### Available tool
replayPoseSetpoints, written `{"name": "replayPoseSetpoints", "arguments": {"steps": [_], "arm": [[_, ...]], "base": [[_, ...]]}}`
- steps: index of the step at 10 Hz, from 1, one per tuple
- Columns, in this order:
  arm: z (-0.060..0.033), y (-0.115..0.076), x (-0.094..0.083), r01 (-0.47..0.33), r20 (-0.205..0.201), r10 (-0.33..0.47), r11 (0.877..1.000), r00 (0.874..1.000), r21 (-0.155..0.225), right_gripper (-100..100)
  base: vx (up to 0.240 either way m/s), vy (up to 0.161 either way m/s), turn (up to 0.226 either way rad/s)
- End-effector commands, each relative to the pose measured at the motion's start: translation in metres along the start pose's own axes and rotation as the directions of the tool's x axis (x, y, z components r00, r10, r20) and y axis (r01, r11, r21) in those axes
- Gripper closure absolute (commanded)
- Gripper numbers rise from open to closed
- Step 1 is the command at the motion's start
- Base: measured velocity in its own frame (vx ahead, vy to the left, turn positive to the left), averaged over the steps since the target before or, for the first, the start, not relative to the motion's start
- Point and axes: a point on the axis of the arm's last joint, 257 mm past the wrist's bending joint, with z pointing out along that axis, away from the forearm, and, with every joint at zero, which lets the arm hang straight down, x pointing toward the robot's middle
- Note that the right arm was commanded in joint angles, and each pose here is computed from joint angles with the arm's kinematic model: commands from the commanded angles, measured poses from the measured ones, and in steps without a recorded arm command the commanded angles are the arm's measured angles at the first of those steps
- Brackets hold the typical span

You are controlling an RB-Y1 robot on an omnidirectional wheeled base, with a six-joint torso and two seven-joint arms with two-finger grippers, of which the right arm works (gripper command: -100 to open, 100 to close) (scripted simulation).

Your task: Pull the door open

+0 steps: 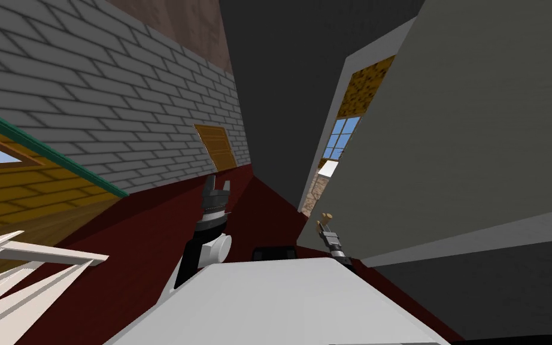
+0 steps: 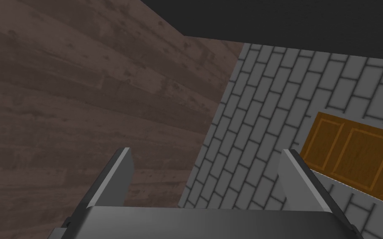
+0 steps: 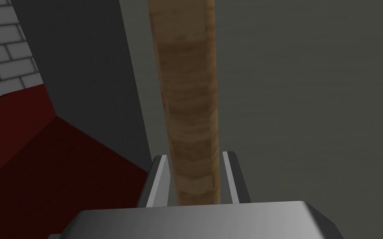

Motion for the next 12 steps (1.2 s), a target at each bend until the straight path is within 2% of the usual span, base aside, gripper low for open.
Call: {"name": "replayPoseSetpoints", "arguments": {"steps": [1, 2, 4, 5, 6, 12], "arm": [[-0.0089, -0.001, -0.001, 0.0, 0.003, 0.0, 1.0, 1.0, 0.021, 100], [-0.0139, -0.002, -0.001, -0.001, 0.002, 0.0, 0.999, 1.0, 0.038, 100], [-0.0186, -0.002, 0.0, -0.001, 0.002, 0.001, 0.999, 1.0, 0.053, 100], [-0.0172, -0.002, -0.001, 0.0, 0.003, 0.0, 0.999, 1.0, 0.049, 100], [-0.022, -0.002, -0.003, -0.001, 0.007, 0.0, 0.998, 1.0, 0.062, 100], [-0.038, 0.0, -0.001, -0.001, 0.003, 0.001, 0.993, 1.0, 0.117, 100]], "base": [[-0.218, -0.036, 0.132], [-0.239, -0.017, 0.122], [-0.203, -0.025, 0.08], [-0.086, -0.016, 0.017], [-0.15, -0.016, 0.102], [-0.22, -0.041, 0.142]]}}
